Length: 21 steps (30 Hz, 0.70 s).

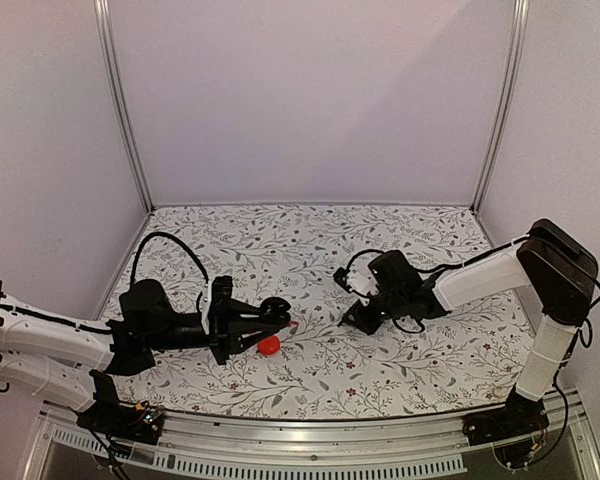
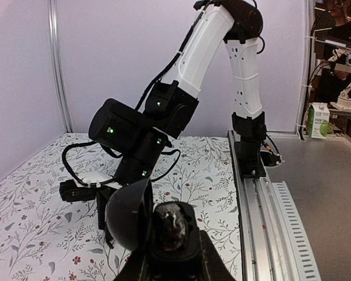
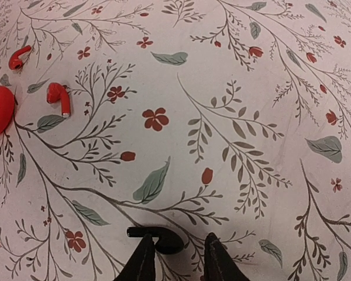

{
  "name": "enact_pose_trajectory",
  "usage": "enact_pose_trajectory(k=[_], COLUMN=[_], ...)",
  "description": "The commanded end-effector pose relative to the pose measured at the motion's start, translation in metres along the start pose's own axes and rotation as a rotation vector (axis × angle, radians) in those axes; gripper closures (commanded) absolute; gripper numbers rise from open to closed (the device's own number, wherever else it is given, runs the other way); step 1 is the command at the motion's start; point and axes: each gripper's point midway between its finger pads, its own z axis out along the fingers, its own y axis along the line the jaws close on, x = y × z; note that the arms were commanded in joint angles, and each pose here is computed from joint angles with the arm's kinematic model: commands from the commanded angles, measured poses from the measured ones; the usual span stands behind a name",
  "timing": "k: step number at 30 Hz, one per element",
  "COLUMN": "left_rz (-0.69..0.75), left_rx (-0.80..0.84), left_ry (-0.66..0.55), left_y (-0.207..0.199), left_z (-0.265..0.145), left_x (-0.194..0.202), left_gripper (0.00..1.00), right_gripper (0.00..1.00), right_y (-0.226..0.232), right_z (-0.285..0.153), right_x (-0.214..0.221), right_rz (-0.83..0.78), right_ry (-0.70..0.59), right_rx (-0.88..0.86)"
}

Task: Insert the wireless bluetooth earbuds into the charging case
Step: Pick up the right earbud from the center of the board.

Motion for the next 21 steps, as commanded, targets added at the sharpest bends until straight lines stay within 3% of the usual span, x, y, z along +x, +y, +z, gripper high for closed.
enact_pose_trajectory(k=[1, 15, 21], left_rz=[0.016, 0.017, 0.020], left_rx=[-0.012, -0.013, -0.013], left_ry=[-0.035, -0.035, -0.033], left_y=[0.004, 0.004, 0.004], left_z=[-0.003, -0.003, -0.003], left_x=[-0.008, -0.008, -0.008], left_gripper=[0.99, 0.99, 0.99], right_gripper=[0.72, 0.74, 0.79], right_y=[-0.005, 0.009, 0.004], right_z=[0.005, 0.013, 0.016], right_x=[0.005, 0.009, 0.013], right_rz=[0.018, -0.015, -0.026], right_ry=[0.053, 0.089, 0.119], right_rx=[0.019, -0.026, 0.001])
